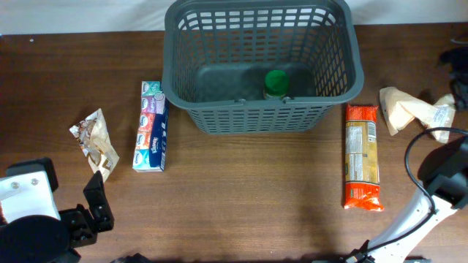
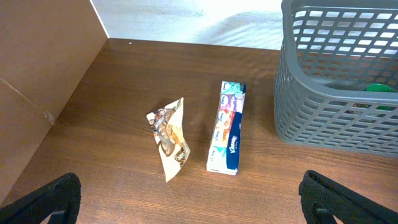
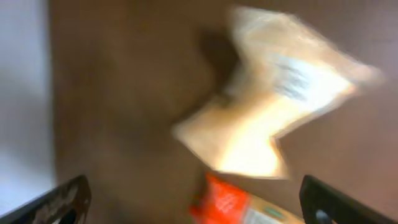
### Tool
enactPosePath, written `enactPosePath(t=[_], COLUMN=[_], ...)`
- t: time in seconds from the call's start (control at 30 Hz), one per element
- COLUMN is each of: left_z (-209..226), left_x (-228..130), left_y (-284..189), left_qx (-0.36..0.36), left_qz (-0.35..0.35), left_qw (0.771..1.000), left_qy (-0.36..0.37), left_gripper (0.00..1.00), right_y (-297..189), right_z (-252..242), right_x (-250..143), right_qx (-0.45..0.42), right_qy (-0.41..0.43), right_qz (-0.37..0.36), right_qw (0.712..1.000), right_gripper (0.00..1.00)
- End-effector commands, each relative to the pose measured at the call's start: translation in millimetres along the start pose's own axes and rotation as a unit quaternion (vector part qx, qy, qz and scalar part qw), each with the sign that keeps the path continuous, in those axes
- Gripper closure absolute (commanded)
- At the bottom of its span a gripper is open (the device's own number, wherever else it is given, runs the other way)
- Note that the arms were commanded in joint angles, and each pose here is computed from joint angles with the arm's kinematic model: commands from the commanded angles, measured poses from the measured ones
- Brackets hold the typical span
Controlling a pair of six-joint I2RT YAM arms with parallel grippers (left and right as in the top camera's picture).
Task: Pack container
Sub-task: 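Reach the right gripper to the beige plastic bag and grasp it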
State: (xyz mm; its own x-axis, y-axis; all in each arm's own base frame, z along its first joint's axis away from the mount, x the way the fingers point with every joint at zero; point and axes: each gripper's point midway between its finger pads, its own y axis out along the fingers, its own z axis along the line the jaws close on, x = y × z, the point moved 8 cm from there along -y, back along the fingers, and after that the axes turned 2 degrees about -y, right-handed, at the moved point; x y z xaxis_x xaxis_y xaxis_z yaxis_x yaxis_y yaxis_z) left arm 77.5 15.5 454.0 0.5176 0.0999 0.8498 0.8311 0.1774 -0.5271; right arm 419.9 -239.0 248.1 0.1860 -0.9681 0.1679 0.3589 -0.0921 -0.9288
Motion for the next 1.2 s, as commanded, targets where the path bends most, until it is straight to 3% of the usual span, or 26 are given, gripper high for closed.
enactPosePath(t=[0.0, 0.27, 1.17], left_z=[0, 0, 0], left_x=[0, 0, 0], left_y=[1, 1, 1], left_qx=[0.002, 0.002, 0.002], left_qz=[0.002, 0.002, 0.002], left_qw=[1.0, 1.0, 1.0], left_qy=[0.006, 0.006, 0.006], left_gripper=[0.0, 0.0, 0.0], right_y=[16, 39, 107], right_z=[14, -10, -61], right_x=[-10, -22, -24], right_qx=[0.02, -0.062, -0.203], right_qy=[0.057, 0.177, 0.219], right_qz=[-0.001, -0.004, 0.014], right_qw=[0.998, 0.982, 0.954], right_gripper=[0.01, 0.01, 0.01])
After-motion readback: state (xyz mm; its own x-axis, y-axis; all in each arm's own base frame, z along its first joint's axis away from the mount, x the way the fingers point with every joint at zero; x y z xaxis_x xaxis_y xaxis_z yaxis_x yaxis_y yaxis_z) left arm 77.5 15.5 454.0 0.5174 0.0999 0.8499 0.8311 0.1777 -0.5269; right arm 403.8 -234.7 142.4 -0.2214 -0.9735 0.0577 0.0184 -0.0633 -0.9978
